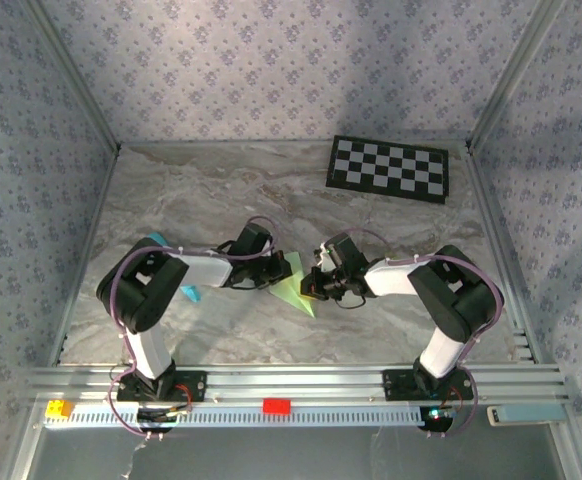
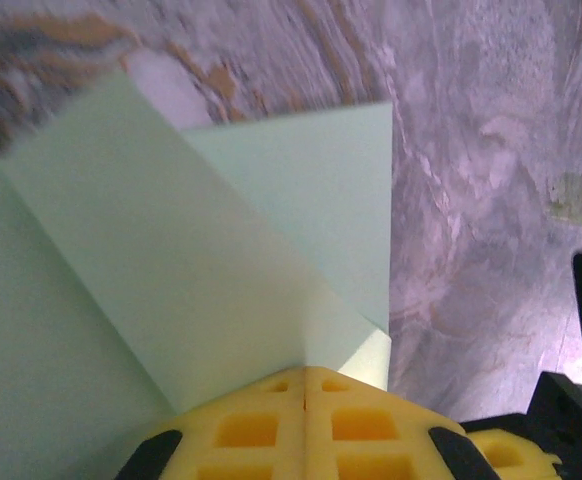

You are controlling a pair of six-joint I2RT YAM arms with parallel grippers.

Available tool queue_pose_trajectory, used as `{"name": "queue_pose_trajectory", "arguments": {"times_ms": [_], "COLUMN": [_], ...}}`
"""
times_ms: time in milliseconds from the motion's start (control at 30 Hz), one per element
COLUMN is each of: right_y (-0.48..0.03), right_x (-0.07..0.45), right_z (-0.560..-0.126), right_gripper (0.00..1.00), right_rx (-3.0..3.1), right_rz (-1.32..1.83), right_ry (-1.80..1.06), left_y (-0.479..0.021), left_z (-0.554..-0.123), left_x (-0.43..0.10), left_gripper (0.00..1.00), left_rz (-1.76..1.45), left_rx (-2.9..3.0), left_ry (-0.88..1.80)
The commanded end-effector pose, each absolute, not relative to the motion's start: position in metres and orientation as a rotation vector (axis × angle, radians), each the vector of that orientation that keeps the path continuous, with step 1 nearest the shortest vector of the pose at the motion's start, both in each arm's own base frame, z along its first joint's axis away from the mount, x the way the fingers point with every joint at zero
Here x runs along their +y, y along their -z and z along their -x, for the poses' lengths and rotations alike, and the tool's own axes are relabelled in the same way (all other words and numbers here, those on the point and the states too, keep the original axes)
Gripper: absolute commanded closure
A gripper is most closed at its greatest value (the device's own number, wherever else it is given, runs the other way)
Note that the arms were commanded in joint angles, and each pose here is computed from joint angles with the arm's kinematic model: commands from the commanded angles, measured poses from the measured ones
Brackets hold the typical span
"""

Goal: Fold a paper plane with a square sheet of paper (pick it up from the middle)
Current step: Fourth fold the wing at the center of the table.

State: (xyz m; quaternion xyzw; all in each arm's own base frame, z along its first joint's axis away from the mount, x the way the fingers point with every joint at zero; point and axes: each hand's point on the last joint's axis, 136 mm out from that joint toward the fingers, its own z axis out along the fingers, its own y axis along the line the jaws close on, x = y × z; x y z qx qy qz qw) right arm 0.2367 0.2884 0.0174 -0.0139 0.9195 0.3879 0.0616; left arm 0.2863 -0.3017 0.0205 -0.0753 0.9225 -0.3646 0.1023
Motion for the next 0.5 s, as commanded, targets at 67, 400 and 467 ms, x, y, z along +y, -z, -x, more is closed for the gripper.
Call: {"name": "queue_pose_trajectory", "arguments": {"times_ms": [67, 400, 467], "right_y": [0.03, 0.031, 0.031], "right_x": [0.25, 0.25, 0.25], "right_z": [-0.203, -0.201, -0.201], "right_gripper": [1.0, 1.0, 1.0], "right_rx": [3.0, 3.005, 3.005], "right_rz": [-0.035, -0.023, -0.02], "right_ry": [-0.915, -0.917, -0.918], "left_y": [-0.009, -0.006, -0.007], "left_z": [-0.314, -0.335, -0.339], "left_x": [-0.276, -0.262, -0.259], "left_gripper": [0.95, 0.94, 0.94], "left_rz": [0.252, 0.19, 0.163], "left_rx": [2.719, 2.721, 2.719], "left_ry": [0.907, 0.831, 0.816]}}
